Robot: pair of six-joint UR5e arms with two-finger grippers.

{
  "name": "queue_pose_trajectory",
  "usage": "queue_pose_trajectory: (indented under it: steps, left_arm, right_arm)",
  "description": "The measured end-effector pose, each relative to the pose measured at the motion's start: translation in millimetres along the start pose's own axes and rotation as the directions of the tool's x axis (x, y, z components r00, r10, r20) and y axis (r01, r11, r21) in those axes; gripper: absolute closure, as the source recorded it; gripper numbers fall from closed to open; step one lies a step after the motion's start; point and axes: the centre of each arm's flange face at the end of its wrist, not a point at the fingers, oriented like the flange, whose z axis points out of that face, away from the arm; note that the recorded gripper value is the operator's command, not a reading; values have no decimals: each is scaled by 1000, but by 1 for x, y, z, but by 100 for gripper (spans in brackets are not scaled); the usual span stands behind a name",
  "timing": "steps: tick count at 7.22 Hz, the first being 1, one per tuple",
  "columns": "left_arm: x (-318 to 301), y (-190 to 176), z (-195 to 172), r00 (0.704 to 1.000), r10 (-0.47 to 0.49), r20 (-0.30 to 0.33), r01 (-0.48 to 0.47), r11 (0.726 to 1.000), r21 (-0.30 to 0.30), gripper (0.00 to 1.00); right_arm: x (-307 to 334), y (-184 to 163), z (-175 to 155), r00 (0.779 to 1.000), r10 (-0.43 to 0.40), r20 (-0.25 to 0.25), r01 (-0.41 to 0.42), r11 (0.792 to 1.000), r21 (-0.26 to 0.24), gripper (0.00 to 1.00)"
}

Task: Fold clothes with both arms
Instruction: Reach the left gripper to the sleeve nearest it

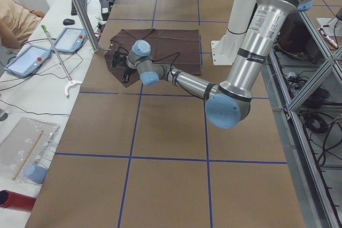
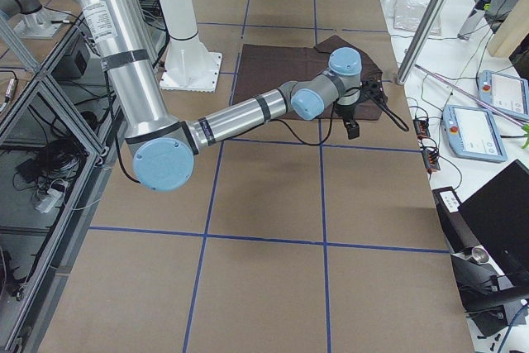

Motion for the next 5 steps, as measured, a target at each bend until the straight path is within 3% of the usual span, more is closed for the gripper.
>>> queue_pose_trajectory:
  steps: [2, 5]
  left_arm:
    - [13, 19, 57, 999, -18, 33, 18, 1000, 22, 44]
    - [34, 30, 99, 998, -28, 60, 27, 1000, 14, 46]
  right_arm:
    - [3, 3, 0, 1000, 4, -2, -4, 1000, -2, 0]
    - [3, 4, 0, 1000, 5, -3, -5, 1000, -2, 0]
